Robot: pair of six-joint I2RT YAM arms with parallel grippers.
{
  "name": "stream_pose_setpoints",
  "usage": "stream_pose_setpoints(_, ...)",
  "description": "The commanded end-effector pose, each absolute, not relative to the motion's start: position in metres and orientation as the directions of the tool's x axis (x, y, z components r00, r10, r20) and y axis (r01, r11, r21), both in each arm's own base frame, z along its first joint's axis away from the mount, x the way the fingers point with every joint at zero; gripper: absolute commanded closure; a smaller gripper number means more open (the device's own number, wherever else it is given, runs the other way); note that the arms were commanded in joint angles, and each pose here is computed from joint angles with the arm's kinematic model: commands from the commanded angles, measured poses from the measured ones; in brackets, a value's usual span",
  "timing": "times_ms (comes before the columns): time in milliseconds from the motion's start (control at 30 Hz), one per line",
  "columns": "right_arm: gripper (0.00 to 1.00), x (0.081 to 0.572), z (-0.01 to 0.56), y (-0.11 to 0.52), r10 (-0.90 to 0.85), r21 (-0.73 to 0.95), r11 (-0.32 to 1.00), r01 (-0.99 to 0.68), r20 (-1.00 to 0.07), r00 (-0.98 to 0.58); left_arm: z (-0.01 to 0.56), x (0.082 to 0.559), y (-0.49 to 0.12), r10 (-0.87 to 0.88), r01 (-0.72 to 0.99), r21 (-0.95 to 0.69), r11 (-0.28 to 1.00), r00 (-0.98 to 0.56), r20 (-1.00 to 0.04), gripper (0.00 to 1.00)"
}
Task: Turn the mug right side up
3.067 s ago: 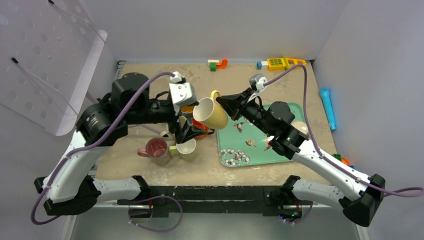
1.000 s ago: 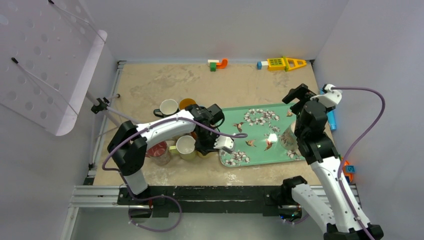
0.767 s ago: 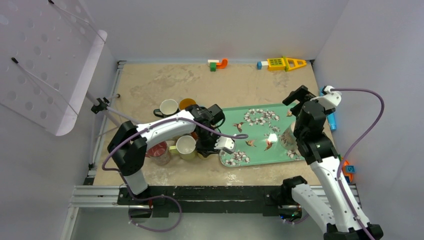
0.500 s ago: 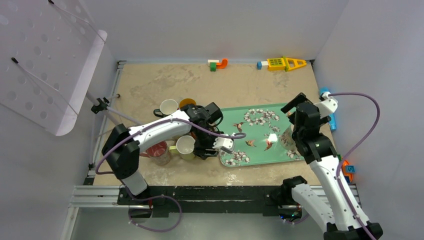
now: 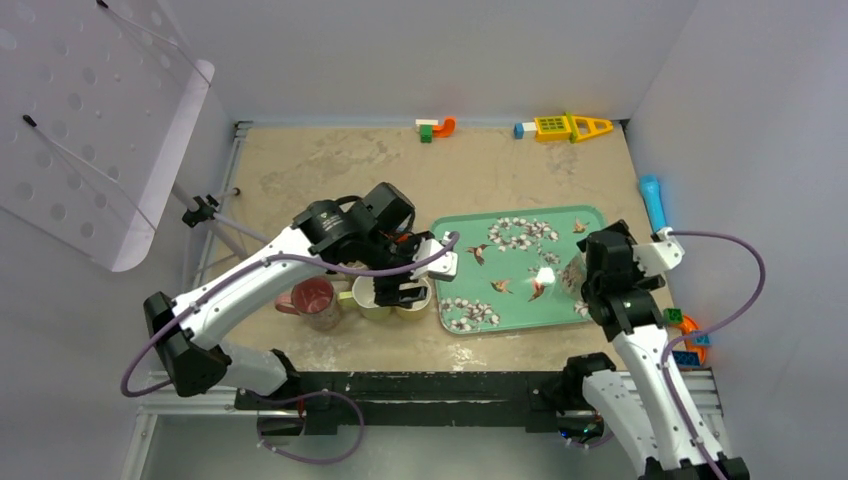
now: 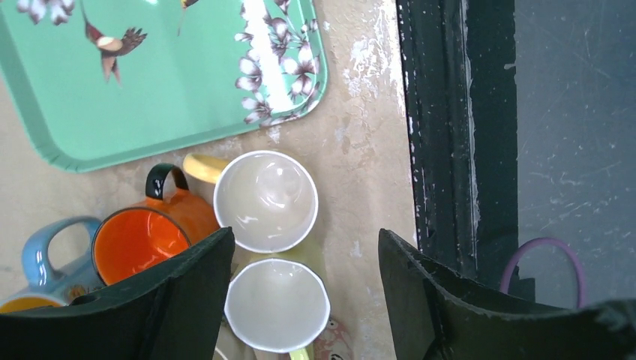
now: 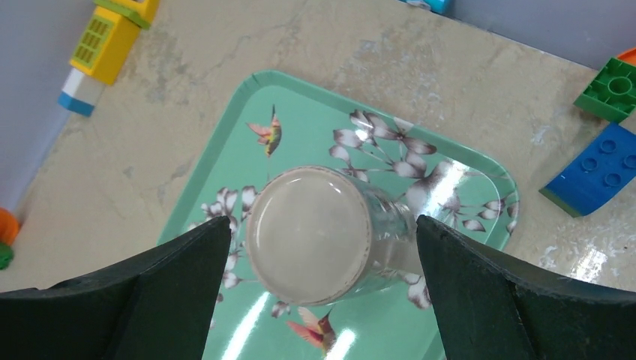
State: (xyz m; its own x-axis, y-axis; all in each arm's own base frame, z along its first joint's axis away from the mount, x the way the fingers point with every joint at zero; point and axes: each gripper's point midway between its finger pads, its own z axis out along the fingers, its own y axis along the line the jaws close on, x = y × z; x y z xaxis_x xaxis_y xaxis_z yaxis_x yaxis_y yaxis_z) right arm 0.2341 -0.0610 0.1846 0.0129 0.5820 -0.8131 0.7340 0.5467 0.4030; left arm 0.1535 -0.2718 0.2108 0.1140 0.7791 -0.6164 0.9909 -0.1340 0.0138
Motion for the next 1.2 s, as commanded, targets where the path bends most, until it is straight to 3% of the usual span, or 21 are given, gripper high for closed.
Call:
stream_pose_setpoints(0,0.03,0.258,0.168,-0.061,0.611,0.430,0.536,0.727,-0.792,0.018,0.236,0.150,-0.257,0.772,1.000,0.020,0.022,-0.004,-0.636,0.26)
stream_pose_setpoints(233,0.22,0.296,0.161,-0.020,0.638,0.449,0.680,0.579,-0.752,-0.167,0.242,0.148,-0.241,0.744,0.992,0.120,0.026,0.061,-0.665,0.24)
stream_pose_setpoints(400,0.25,0.317,0.147,0.034,0.727,0.600,0.680,0.422,-0.627,-0.280,0.250,0.145,-0.240,0.727,0.991,0.131,0.019,0.076,-0.683,0.23)
stream_pose_setpoints(467,0.23,0.326,0.147,0.061,0.723,0.634,0.691,0.348,-0.609,-0.328,0.249,0.144,-0.240,0.729,0.992,0.123,0.013,0.075,-0.681,0.23)
stream_pose_setpoints(600,0.12,0.338,0.164,0.102,0.598,0.534,0.801,0.272,-0.688,-0.411,0.245,0.140,-0.239,0.737,0.994,0.106,0.000,0.071,-0.672,0.23)
stream_pose_setpoints(800,0.07,0.333,0.161,0.097,0.445,0.361,0.896,0.261,-0.740,-0.505,0.241,0.140,-0.239,0.741,0.995,0.102,-0.004,0.072,-0.667,0.23)
stream_pose_setpoints(933,0.07,0.313,0.171,0.096,0.380,0.353,0.923,0.150,-0.785,-0.490,0.240,0.138,-0.238,0.741,0.995,0.100,-0.017,0.080,-0.667,0.23)
stream_pose_setpoints(1100,0.05,0.302,0.170,0.072,0.325,0.294,0.946,0.140,-0.867,-0.378,0.245,0.134,-0.238,0.722,0.993,0.111,-0.033,0.100,-0.684,0.23)
stream_pose_setpoints(1167,0.04,0.301,0.179,0.080,0.288,0.292,0.956,0.040,-0.895,-0.341,0.247,0.134,-0.238,0.716,0.992,0.122,-0.029,0.106,-0.690,0.23)
